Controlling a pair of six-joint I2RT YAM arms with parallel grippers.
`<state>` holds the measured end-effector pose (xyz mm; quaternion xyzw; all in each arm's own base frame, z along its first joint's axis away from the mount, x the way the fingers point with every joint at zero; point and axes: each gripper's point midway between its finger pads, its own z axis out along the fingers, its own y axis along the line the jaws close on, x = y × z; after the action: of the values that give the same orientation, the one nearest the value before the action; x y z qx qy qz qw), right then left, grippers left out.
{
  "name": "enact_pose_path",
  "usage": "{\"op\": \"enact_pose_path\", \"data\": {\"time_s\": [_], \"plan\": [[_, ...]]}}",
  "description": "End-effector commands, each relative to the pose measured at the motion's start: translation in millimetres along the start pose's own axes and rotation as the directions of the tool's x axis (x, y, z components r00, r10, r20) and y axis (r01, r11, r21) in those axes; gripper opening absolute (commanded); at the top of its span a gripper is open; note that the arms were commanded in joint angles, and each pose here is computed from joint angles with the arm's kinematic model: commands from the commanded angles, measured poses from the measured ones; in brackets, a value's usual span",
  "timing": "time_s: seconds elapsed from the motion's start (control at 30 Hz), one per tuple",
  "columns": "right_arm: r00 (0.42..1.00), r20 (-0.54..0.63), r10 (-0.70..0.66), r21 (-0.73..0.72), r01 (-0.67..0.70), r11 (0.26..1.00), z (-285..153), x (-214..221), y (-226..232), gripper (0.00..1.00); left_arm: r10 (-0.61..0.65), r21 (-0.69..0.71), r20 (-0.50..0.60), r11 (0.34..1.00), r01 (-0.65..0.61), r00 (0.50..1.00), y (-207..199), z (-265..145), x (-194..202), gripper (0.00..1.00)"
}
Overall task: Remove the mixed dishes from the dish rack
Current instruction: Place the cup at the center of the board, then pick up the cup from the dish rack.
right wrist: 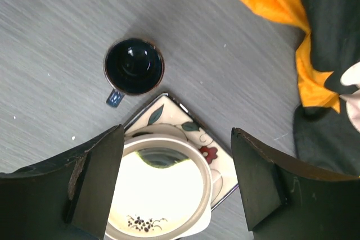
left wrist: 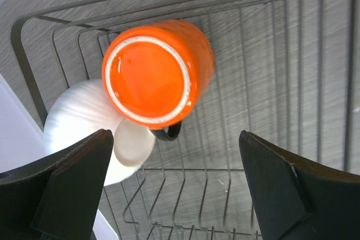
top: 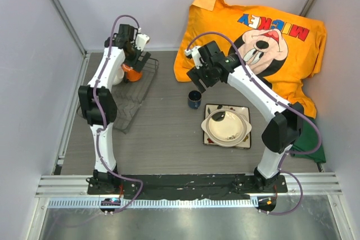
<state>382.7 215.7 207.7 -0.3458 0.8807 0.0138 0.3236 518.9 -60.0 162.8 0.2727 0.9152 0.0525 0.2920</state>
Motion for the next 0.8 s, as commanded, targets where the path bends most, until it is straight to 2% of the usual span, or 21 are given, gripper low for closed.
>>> {"op": "enact_pose_path", "data": {"time_s": [0.0,0.43,0.77], "plan": [[0.999,0.044,-0.006,0.019,0.005,1.000,-12,-2,-1,0.81,0.030,-0.068,-0.024,0.997,-0.032,0.999,17,0,-5,1.00],[1.000,0.028,-0.013,0.012,0.012,1.000,-14,19,3,0.81,0.006,-0.079,-0.014,0.997,-0.007,1.000,29,21,-10,1.00],[1.000,0.020,-0.015,0.009,0.015,1.000,-10,23,5,0.81,-0.044,-0.002,-0.031,0.999,0.044,0.999,24,18,16,1.00]]}}
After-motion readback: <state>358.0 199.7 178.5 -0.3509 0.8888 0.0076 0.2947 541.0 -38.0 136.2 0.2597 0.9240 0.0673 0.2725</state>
